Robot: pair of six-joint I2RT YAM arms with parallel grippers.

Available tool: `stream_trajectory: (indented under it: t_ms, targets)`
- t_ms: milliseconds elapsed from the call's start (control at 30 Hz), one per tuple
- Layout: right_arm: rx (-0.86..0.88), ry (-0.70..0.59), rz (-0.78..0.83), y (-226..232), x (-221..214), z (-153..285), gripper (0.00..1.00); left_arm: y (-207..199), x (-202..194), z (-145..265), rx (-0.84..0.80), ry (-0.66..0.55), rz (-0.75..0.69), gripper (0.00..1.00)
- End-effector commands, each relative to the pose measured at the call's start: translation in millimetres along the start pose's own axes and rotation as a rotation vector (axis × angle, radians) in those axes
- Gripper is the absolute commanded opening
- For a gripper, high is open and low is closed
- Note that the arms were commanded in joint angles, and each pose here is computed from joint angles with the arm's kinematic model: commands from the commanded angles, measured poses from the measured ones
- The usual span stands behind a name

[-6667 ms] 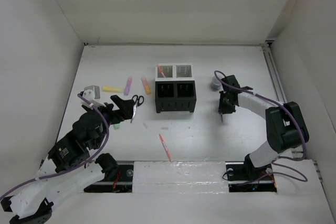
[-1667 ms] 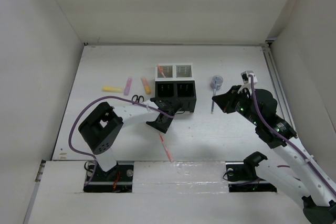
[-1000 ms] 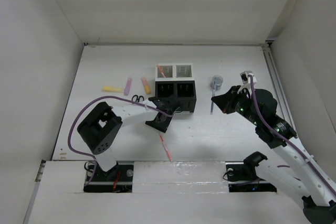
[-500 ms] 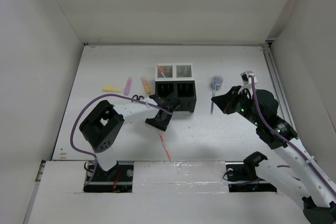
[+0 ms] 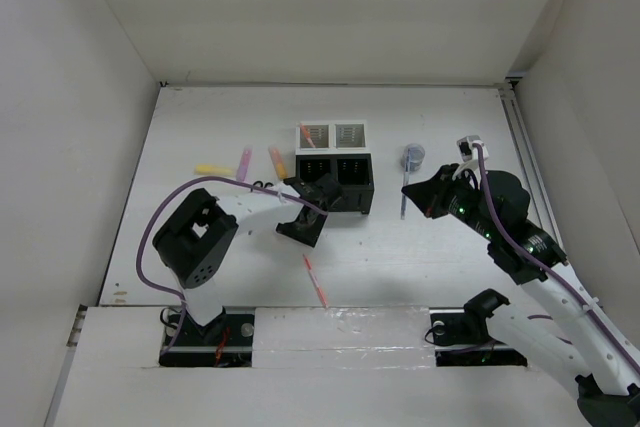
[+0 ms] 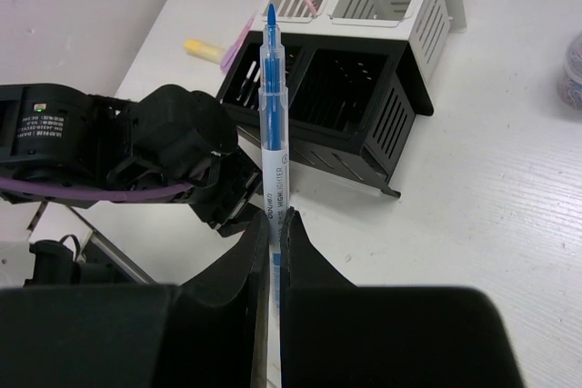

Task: Sort the stationery into containers
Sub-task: Grab a piece of stationery with the left arm

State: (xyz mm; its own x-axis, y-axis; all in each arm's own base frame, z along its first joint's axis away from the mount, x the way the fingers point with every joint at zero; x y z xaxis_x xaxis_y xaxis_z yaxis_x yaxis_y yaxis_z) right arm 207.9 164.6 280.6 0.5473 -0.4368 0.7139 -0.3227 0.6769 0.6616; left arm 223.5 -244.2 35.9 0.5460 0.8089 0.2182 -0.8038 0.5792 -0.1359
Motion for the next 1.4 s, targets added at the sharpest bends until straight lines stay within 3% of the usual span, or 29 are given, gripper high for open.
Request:
stream_trajectory:
  t_ms: [0, 400, 600, 833, 967, 1367]
  targets:
    - [0.043, -0.016, 0.023, 10, 6, 1, 0.0, 35, 17, -36, 0.161, -0.124, 0.04, 0.36]
    - [0.05, -0.01, 0.024, 11, 5, 1, 0.0, 37, 17, -38, 0.172, -0.126, 0.027, 0.36]
    - [0.057, -0.004, 0.024, 12, 4, 2, 0.0, 48, 17, -43, 0.215, -0.113, 0.029, 0.18]
    - [0.064, 0.002, 0.024, 13, 3, 2, 0.0, 56, 12, -49, 0.209, -0.084, 0.046, 0.12]
    - [0.071, 0.008, 0.033, 14, 2, 2, 0.0, 56, 9, -52, 0.215, -0.075, 0.047, 0.0]
    - [0.071, 0.008, 0.033, 14, 2, 2, 0.0, 47, 14, -51, 0.161, -0.099, -0.029, 0.0]
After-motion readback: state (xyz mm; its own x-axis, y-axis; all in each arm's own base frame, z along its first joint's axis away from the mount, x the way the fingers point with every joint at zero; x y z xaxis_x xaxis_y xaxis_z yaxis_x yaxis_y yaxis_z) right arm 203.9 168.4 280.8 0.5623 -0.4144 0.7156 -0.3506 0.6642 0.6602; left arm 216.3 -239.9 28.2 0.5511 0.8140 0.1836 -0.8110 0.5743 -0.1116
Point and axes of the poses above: each gripper's point midway between its finger pads, its own z axis back along the fingers, its own y axis along the line the jaws close on, x = y × z, the point moved 2 cm from there along z, back along the fingers, and after that the axes turned 13 degrees about -z, right-handed, at the moved point
